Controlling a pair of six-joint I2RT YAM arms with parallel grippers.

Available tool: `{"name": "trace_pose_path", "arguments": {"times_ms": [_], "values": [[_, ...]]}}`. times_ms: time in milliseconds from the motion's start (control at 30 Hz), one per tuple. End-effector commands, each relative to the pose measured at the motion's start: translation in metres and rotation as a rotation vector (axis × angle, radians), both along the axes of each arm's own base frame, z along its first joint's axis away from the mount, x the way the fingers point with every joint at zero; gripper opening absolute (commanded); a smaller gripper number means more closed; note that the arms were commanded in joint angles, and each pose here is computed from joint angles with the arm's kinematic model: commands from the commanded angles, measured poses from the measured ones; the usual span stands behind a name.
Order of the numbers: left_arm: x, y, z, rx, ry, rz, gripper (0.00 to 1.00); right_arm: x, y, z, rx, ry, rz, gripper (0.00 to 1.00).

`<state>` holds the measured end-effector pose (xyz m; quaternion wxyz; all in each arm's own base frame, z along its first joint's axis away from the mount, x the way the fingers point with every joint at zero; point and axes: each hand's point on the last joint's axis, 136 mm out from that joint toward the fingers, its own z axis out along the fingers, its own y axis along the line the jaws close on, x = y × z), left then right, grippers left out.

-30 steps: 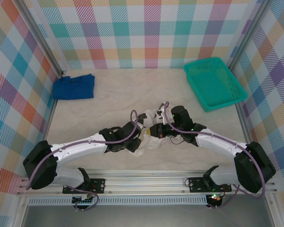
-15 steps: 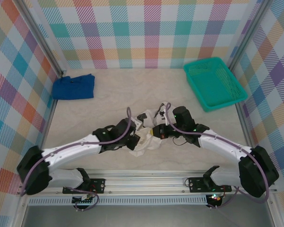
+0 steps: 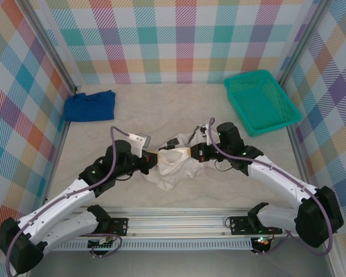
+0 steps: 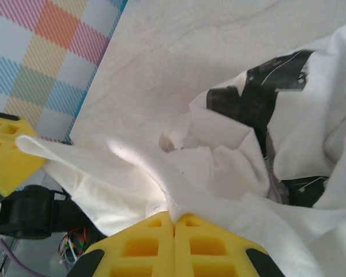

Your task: Fold the inside-out t-shirt

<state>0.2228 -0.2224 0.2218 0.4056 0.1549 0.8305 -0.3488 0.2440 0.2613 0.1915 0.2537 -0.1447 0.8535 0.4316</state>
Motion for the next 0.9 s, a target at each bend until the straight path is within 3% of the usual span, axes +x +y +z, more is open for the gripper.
{"name": "trace_pose_path", "arguments": {"times_ms": [0, 100, 233, 333, 433, 600, 700, 867], "values": [[0.003, 0.006, 0.043, -0.124, -0.06, 0.003, 0.0, 0.016, -0.011, 0.032, -0.002, -0.055, -0.051, 0.0], [0.012, 0.017, 0.055, -0.127, -0.076, 0.042, 0.0, 0.025, -0.022, 0.041, -0.075, -0.086, -0.073, 0.0], [0.032, 0.019, 0.044, -0.114, -0.021, 0.098, 0.0, 0.03, -0.023, 0.049, -0.112, -0.138, -0.054, 0.0], [0.053, 0.022, 0.021, -0.044, 0.07, 0.182, 0.0, 0.02, -0.004, 0.057, -0.007, -0.144, 0.054, 0.0], [0.074, 0.042, -0.015, 0.133, 0.175, 0.33, 0.0, 0.014, 0.013, 0.06, 0.111, -0.092, 0.126, 0.0], [0.097, 0.062, -0.055, 0.318, 0.196, 0.451, 0.0, 0.016, 0.036, 0.046, 0.254, 0.042, 0.161, 0.0], [0.097, 0.061, -0.065, 0.343, 0.223, 0.44, 0.15, 0.025, 0.043, 0.026, 0.244, 0.118, 0.106, 0.0], [0.071, 0.059, -0.066, 0.277, 0.228, 0.385, 0.39, 0.038, 0.047, 0.004, 0.25, 0.19, 0.04, 0.0]]}}
